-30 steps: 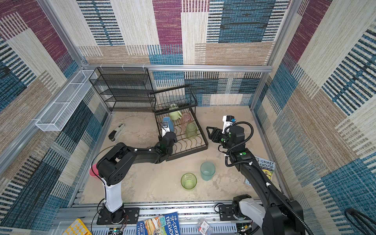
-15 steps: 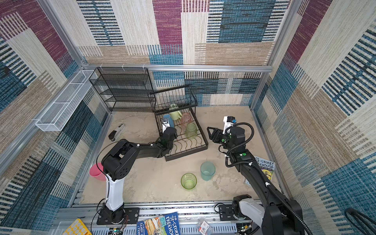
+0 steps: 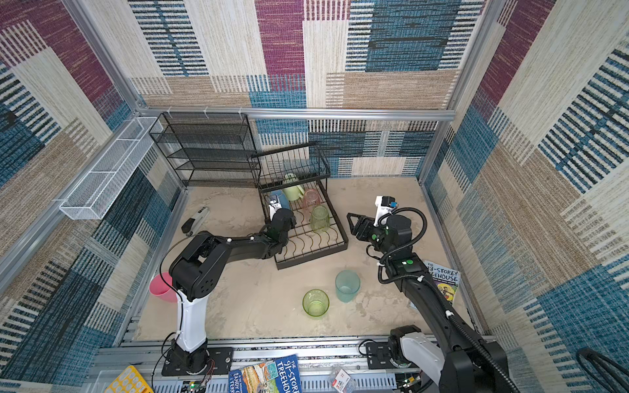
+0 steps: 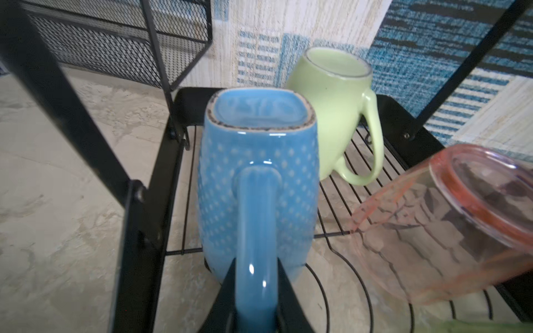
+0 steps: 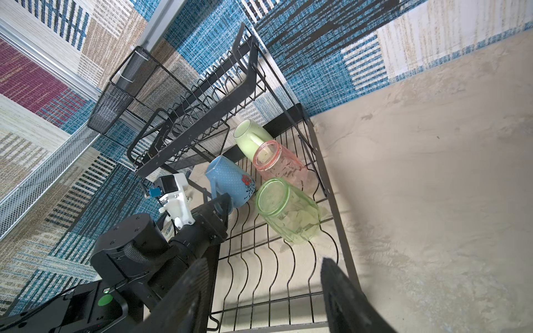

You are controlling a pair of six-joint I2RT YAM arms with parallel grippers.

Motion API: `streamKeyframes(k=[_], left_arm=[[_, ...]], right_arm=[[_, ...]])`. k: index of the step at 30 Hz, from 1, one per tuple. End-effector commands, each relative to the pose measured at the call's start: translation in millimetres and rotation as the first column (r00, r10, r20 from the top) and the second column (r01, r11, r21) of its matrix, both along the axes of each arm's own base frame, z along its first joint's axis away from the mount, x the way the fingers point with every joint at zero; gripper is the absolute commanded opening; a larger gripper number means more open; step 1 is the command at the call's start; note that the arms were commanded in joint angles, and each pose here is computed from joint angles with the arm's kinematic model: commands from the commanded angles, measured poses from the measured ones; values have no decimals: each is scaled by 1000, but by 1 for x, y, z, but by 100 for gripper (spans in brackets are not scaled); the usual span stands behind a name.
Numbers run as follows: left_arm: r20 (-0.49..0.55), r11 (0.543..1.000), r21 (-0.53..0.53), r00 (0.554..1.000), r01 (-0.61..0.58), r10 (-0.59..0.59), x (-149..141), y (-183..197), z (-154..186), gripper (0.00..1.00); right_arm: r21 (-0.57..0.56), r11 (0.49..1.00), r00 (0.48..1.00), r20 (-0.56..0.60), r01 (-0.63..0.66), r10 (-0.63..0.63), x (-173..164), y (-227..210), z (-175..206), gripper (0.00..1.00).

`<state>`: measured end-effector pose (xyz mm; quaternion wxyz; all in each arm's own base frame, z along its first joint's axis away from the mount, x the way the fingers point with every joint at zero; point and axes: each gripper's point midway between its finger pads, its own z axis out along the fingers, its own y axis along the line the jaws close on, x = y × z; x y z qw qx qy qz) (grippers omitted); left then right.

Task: Load cups into a dish rack
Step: Place the cup upside down at the dish rack.

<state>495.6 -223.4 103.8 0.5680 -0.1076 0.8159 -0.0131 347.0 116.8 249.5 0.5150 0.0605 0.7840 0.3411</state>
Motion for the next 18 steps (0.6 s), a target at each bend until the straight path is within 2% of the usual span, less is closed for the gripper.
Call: streamKeyframes(k=[1, 12, 18], left_arm=[[-19, 1000, -22, 1000, 2, -2, -2, -1, -4, 28], [-10, 999, -24, 999, 43, -43, -8, -10, 4, 48], [-13, 997, -31, 997, 72, -72, -22, -14, 9, 62]], right_arm=[[5, 1000, 999, 36, -7, 7, -1, 1, 9, 65], [13, 1000, 1000, 28, -4, 4, -5, 0, 6, 67], [-7, 1000, 1000, -12, 12, -12, -6, -4, 0, 69]])
